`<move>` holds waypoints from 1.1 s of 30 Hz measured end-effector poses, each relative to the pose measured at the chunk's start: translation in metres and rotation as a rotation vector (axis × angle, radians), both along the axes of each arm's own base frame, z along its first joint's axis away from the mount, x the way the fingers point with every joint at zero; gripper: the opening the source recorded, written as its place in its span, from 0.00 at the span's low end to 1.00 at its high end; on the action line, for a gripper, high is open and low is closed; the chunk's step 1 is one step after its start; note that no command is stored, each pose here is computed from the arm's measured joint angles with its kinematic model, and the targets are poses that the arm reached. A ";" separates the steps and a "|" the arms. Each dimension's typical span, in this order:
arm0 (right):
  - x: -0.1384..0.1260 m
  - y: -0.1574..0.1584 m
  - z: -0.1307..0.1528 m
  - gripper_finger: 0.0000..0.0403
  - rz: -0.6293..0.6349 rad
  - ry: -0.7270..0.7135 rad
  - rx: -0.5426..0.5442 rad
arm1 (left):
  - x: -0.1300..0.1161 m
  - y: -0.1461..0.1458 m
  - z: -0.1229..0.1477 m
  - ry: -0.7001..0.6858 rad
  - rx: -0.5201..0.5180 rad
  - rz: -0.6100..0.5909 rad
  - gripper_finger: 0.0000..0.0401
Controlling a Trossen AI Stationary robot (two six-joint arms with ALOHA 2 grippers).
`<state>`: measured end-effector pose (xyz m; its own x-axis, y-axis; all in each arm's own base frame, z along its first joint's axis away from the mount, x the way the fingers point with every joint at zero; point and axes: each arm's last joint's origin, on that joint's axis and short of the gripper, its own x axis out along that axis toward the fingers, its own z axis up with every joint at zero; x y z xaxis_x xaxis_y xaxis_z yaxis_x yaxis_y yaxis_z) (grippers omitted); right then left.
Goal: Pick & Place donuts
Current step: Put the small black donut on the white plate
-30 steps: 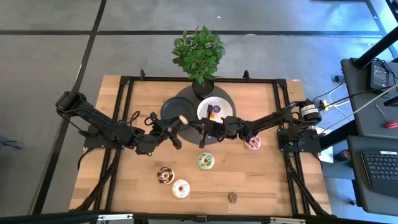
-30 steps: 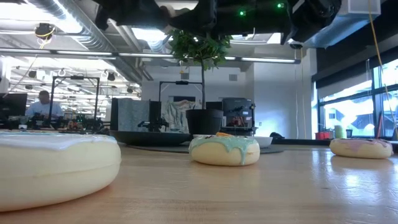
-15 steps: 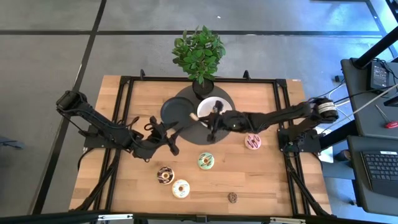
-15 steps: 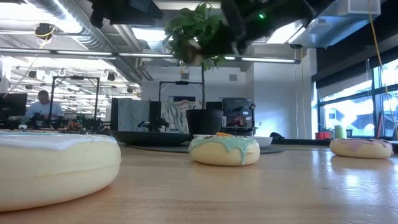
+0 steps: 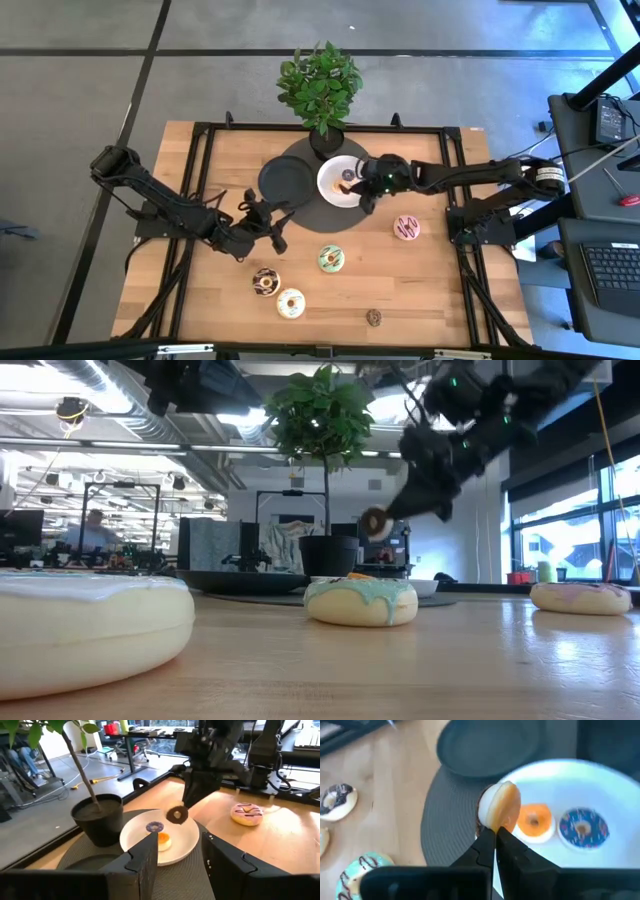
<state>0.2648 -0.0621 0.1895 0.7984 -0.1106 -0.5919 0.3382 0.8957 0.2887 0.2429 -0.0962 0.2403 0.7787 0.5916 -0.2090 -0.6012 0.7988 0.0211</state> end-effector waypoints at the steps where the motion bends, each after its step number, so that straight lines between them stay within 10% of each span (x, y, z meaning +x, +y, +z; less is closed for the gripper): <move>1: -0.003 -0.003 -0.006 0.03 -0.001 -0.014 0.020 | 0.000 0.000 0.000 0.002 -0.003 -0.005 0.36; 33: -0.029 -0.013 -0.076 0.03 -0.119 -0.140 0.206 | 0.002 0.000 -0.001 0.020 -0.035 -0.075 0.37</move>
